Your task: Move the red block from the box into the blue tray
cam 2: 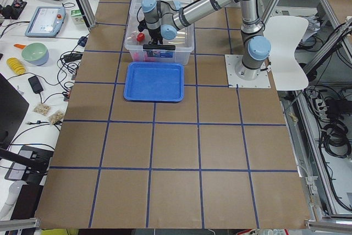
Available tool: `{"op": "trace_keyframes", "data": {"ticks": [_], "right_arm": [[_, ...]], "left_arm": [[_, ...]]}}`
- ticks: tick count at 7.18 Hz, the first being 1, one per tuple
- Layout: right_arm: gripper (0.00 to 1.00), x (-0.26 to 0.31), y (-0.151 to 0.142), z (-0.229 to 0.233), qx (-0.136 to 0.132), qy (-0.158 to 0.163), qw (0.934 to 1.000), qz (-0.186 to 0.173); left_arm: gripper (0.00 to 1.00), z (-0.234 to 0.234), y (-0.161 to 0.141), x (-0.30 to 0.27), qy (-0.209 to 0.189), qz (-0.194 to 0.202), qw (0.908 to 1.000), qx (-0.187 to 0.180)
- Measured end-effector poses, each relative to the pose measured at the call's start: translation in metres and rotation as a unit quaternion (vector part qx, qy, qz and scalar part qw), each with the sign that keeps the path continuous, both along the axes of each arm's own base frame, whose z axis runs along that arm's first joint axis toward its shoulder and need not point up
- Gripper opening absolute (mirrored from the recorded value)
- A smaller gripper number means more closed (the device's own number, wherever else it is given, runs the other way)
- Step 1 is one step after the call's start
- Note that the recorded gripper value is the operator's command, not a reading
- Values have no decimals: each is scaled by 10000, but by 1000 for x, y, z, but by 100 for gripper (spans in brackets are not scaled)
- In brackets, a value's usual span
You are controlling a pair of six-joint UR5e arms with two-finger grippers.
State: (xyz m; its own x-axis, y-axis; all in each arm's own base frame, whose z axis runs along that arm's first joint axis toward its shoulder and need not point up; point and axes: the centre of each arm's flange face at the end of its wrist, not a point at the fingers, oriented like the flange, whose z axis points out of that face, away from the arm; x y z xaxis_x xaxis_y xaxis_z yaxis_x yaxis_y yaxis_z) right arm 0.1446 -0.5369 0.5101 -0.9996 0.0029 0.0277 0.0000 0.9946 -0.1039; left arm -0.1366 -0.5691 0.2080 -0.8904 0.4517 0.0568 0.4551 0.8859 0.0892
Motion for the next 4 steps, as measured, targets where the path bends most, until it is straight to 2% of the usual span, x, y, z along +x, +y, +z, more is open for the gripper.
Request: {"op": "trace_keyframes", "data": {"ticks": [1, 2, 3, 4], "right_arm": [[100, 0, -1, 4, 17, -1, 10000, -2], [100, -1, -2, 5, 71, -3, 10000, -8], [100, -2, -3, 5, 105, -4, 9999, -17], [100, -3, -3, 6, 112, -6, 9999, -17]], "left_arm": [[71, -4, -1, 0, 0, 3, 10000, -8], [65, -7, -3, 0, 1, 4, 10000, -23], [29, -12, -4, 0, 4, 2, 10000, -26], [0, -15, -5, -1, 7, -5, 10000, -17]]}}
